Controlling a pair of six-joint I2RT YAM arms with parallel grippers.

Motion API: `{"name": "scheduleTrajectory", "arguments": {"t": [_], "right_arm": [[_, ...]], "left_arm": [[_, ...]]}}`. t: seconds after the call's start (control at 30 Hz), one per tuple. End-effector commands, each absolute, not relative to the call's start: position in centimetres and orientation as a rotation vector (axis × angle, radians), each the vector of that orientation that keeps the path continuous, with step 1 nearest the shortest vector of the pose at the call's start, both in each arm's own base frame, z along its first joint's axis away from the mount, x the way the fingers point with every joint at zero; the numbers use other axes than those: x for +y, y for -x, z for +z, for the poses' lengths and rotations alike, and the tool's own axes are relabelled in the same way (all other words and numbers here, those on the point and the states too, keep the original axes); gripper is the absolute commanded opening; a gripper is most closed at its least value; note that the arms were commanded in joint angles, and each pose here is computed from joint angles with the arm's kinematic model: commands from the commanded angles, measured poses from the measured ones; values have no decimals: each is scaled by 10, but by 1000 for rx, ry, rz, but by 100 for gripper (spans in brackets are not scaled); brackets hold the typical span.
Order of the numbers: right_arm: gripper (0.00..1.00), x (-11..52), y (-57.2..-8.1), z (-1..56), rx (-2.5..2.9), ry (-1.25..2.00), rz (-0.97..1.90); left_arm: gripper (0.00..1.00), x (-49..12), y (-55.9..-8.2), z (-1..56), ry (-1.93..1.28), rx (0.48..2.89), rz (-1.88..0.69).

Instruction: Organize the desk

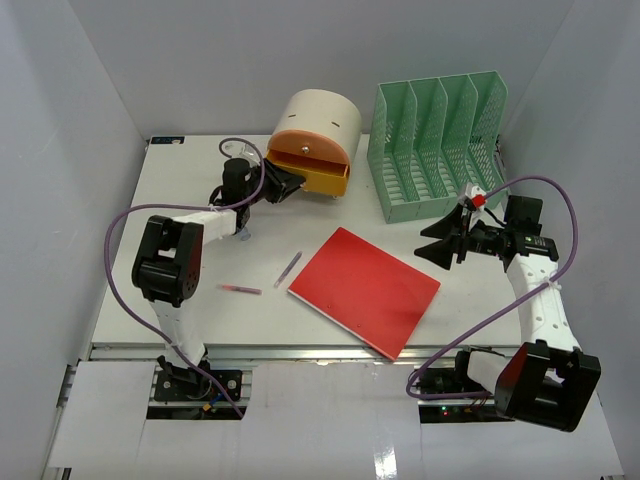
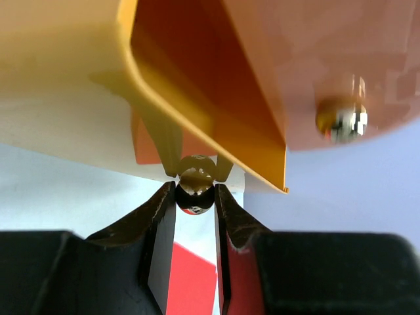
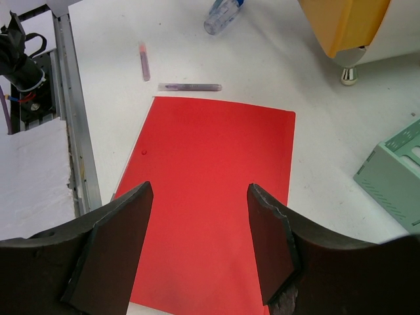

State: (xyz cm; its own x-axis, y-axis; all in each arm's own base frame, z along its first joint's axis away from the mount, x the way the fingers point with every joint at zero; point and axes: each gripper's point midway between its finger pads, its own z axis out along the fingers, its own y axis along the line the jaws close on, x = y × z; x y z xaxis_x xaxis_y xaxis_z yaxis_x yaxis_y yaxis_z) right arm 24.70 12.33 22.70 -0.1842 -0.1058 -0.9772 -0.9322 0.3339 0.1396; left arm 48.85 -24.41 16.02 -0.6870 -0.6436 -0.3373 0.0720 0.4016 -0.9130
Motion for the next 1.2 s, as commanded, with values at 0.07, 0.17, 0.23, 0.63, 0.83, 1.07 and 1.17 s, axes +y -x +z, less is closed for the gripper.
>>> {"name": "scheduleTrajectory", "arguments": {"t": [0.07, 0.17, 0.23, 0.63, 0.83, 1.07, 1.17], "right_arm": [[66, 122, -250, 223, 1571, 958, 1010], [66, 120, -253, 219, 1579, 955, 981], [66, 119, -254, 216, 1591, 951, 967], [70, 166, -208, 189, 1297, 1440, 891], [74, 208, -189, 177, 965, 1868, 758], [67, 296, -200, 150, 856, 2197, 729], [64, 336, -218, 143, 845, 2270, 735]], "left_arm": [[18, -242, -449, 184, 360, 1956, -1361], [25, -244, -448, 183, 351, 1959, -1375], [31, -245, -448, 184, 345, 1954, -1381], [97, -237, -431, 211, 230, 1946, -1300], [98, -204, -396, 230, 142, 1944, -1061], [98, -152, -331, 243, 96, 1916, -775], [98, -125, -301, 236, 150, 1924, -665]]}}
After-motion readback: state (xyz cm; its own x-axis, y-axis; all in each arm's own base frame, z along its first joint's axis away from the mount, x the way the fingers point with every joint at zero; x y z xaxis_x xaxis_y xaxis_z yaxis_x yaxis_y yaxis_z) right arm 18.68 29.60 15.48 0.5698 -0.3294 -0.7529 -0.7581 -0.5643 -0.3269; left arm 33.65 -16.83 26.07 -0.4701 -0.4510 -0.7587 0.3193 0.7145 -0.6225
